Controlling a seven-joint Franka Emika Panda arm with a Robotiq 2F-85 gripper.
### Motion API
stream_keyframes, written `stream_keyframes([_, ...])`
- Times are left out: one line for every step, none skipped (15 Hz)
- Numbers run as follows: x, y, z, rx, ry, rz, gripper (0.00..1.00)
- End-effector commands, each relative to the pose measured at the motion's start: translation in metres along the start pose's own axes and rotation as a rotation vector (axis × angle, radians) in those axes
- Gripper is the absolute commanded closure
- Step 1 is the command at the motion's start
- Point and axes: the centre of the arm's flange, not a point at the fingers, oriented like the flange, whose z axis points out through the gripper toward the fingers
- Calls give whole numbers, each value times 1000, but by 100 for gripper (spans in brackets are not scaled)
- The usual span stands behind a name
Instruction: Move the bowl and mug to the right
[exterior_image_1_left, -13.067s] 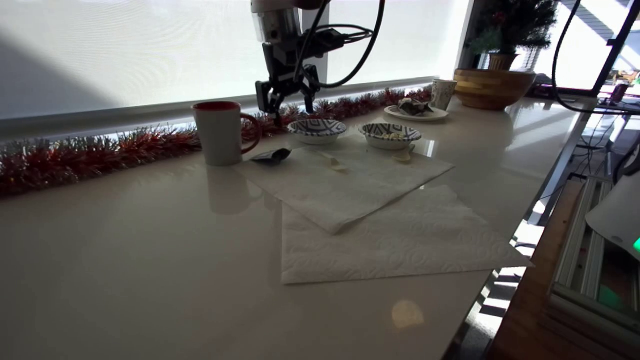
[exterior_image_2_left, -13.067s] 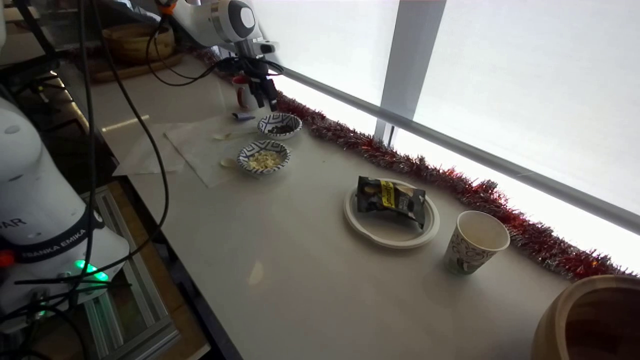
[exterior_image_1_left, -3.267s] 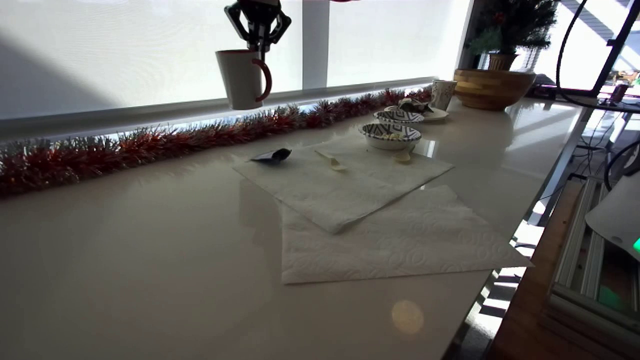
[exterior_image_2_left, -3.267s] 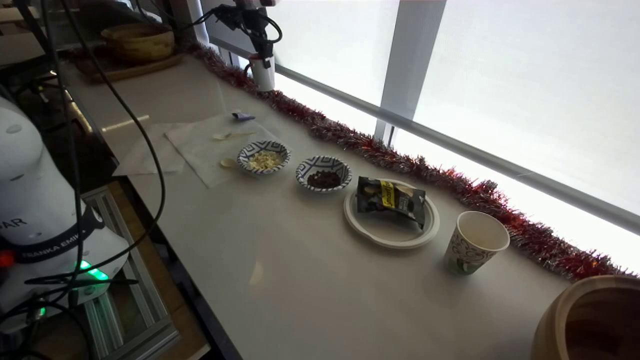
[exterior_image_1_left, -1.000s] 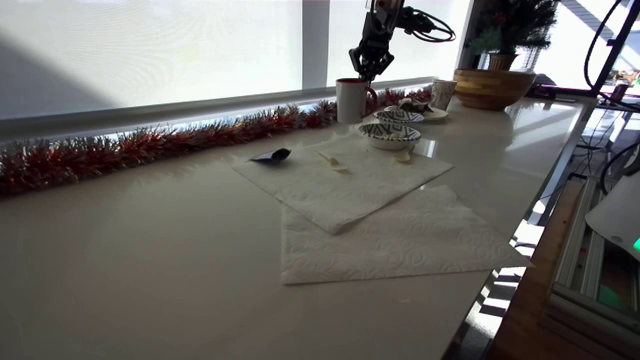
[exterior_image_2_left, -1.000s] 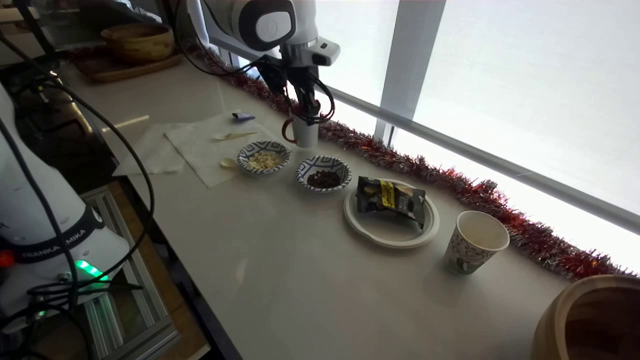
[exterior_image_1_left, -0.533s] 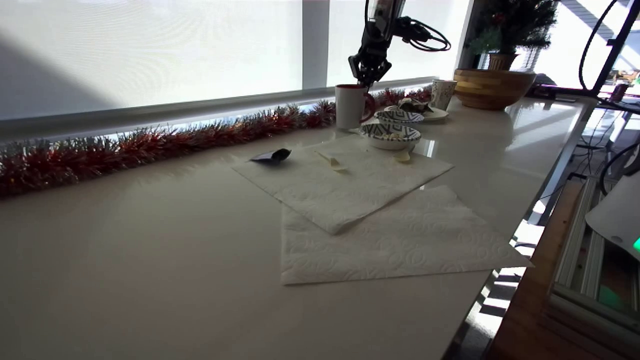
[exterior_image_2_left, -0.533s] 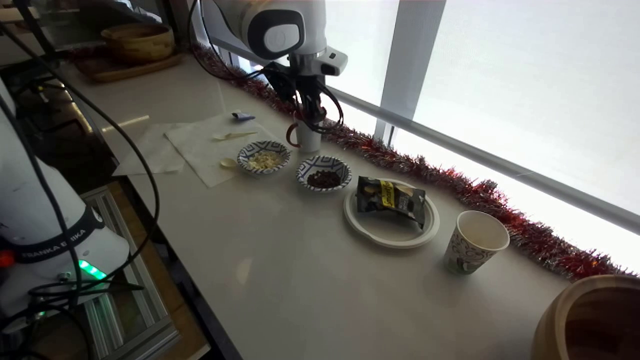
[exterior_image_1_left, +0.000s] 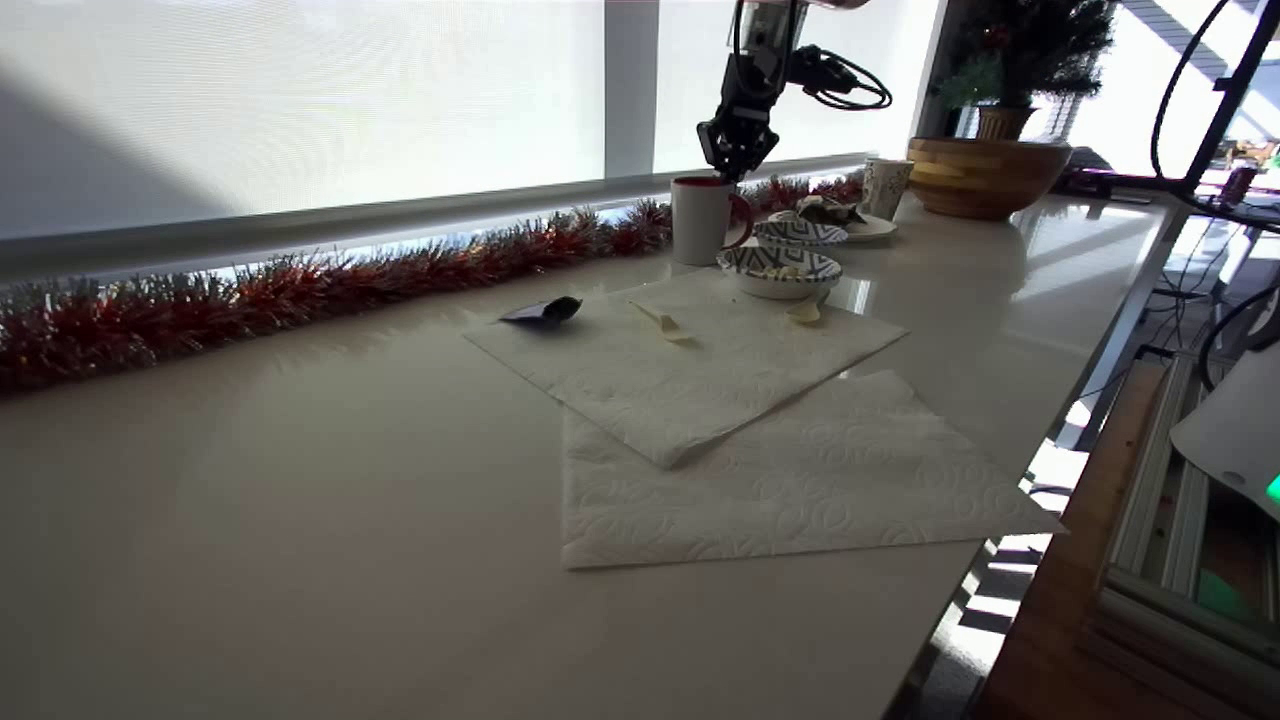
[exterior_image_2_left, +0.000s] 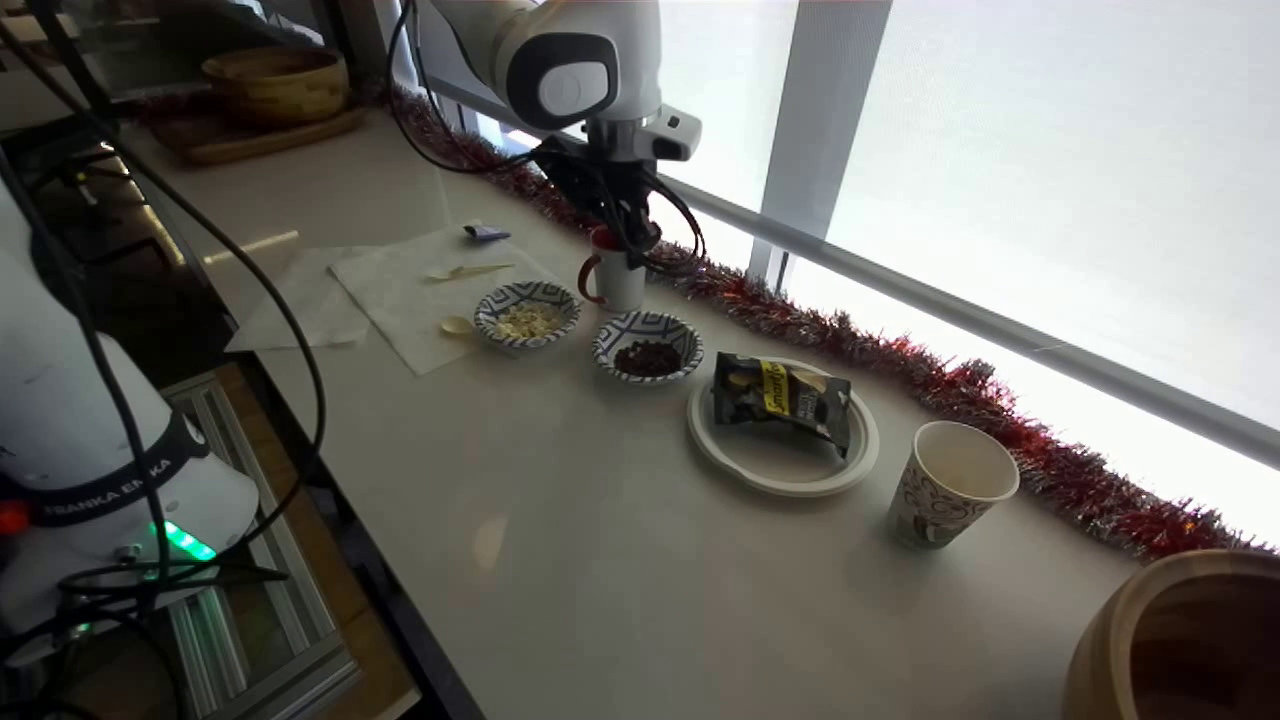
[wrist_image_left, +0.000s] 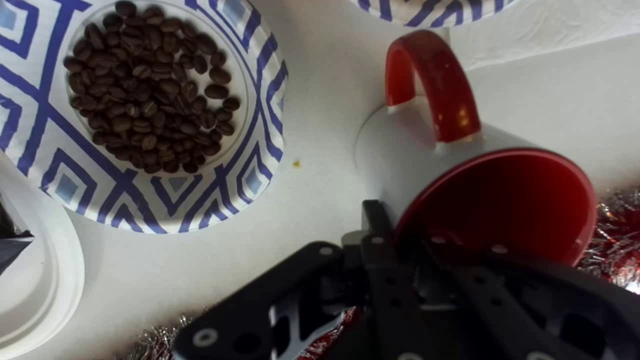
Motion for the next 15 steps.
stream_keyframes([8, 2, -3, 21, -12, -36, 81])
stream_keyframes([8, 2, -3, 21, -11, -41, 77])
stream_keyframes([7, 2, -5, 21, -9, -43, 58])
stream_keyframes([7, 1, -8, 19, -4, -47, 52])
stream_keyframes([6, 0, -11, 22, -1, -47, 46])
stream_keyframes([6, -2, -15, 25, 3, -49, 38])
stream_keyframes([5, -4, -21, 29, 14, -57, 32])
stream_keyframes([2, -7, -28, 33, 22, -64, 25])
stream_keyframes([-3, -12, -41, 36, 16, -68, 17])
stream_keyframes([-9, -19, -55, 13, -13, -57, 11])
stream_keyframes([-18, -28, -69, 23, -32, -75, 3])
stream_keyframes([-24, -37, -81, 17, -35, -89, 1])
stream_keyframes([-31, -50, -99, -12, -17, -98, 0])
stream_keyframes([-40, -65, -118, -36, -1, -155, 0])
stream_keyframes([-46, -76, -134, -83, 14, -194, 0])
